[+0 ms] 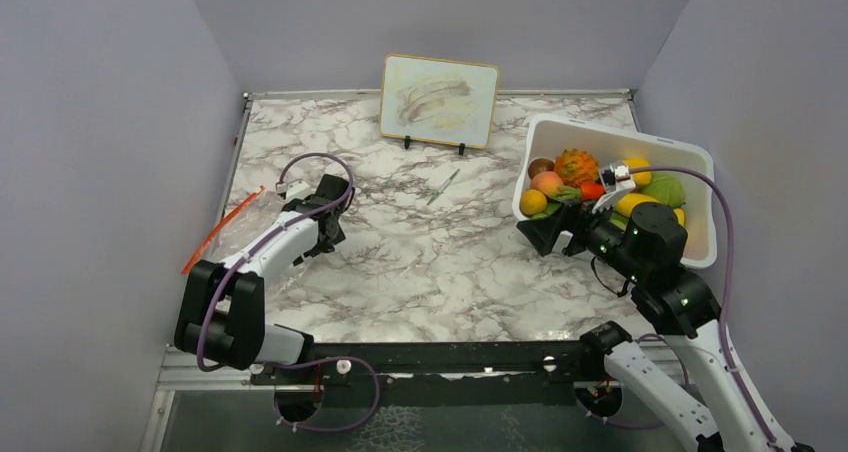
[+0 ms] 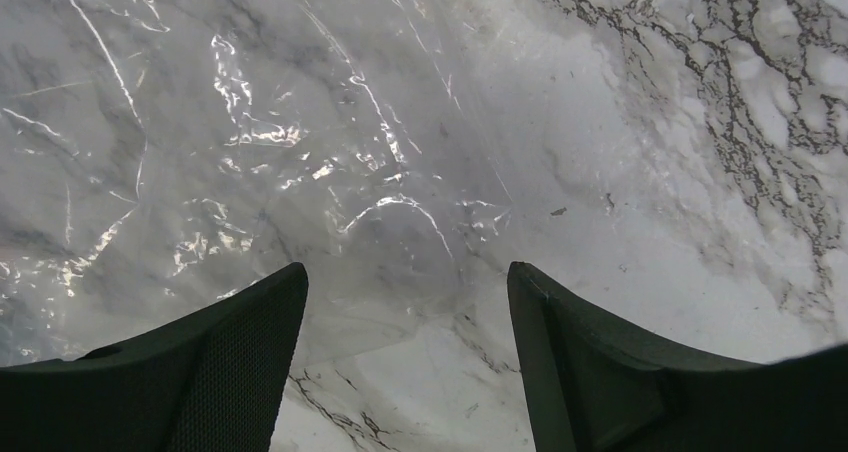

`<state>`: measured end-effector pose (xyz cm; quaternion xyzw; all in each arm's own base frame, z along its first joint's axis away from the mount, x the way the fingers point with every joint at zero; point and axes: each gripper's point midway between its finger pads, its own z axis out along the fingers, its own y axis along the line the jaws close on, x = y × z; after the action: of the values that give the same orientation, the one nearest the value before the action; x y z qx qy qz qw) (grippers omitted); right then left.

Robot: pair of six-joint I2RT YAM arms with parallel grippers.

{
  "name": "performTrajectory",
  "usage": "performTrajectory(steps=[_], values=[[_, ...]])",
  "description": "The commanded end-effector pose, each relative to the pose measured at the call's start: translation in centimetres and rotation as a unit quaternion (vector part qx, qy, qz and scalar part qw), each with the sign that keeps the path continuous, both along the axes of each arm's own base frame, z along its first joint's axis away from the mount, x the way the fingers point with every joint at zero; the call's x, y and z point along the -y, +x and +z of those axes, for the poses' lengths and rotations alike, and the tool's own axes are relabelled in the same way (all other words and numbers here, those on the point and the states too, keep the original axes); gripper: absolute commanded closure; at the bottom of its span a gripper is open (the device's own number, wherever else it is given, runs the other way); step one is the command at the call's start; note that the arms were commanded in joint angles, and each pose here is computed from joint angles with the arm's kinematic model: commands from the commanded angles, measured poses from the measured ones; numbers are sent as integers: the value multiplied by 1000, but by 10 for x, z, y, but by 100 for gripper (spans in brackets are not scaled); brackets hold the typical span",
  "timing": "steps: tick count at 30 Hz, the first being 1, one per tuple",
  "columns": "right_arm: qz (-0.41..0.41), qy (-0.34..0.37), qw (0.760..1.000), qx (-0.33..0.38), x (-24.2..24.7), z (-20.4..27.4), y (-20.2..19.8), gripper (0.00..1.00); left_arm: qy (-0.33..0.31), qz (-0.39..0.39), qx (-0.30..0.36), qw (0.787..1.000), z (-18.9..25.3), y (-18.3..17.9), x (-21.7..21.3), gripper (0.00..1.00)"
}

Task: Place the food in the zip-top bag and seal the zipper
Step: Move the zipper food storage bag to the center of the board.

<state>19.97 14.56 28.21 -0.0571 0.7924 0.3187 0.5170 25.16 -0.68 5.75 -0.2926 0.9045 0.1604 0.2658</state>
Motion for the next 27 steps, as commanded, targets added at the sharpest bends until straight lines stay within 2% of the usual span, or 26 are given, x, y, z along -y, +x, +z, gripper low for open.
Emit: performTrajectory(steps=[1, 6, 10, 14, 20, 27], values=[[14, 10, 1000, 3, -2, 4, -7, 5, -15, -22, -30, 999, -13, 0, 8, 26], [23, 30, 999, 13, -4, 17, -15, 5, -34, -38, -33, 998, -20, 1, 15, 44], [30, 58, 998, 26, -6, 25, -23, 5, -53, -69, -29, 996, -22, 3, 24, 71], [30, 104, 994, 3, -11, 21, -29, 7, -71, -91, -17, 993, -21, 4, 31, 100], [15, 146, 989, -34, -12, 17, -32, 7, -146, -126, 20, 981, -14, 7, 59, 100], [11, 144, 989, -9, -10, 25, -28, 8, -256, -207, 39, 944, 7, 11, 111, 100]])
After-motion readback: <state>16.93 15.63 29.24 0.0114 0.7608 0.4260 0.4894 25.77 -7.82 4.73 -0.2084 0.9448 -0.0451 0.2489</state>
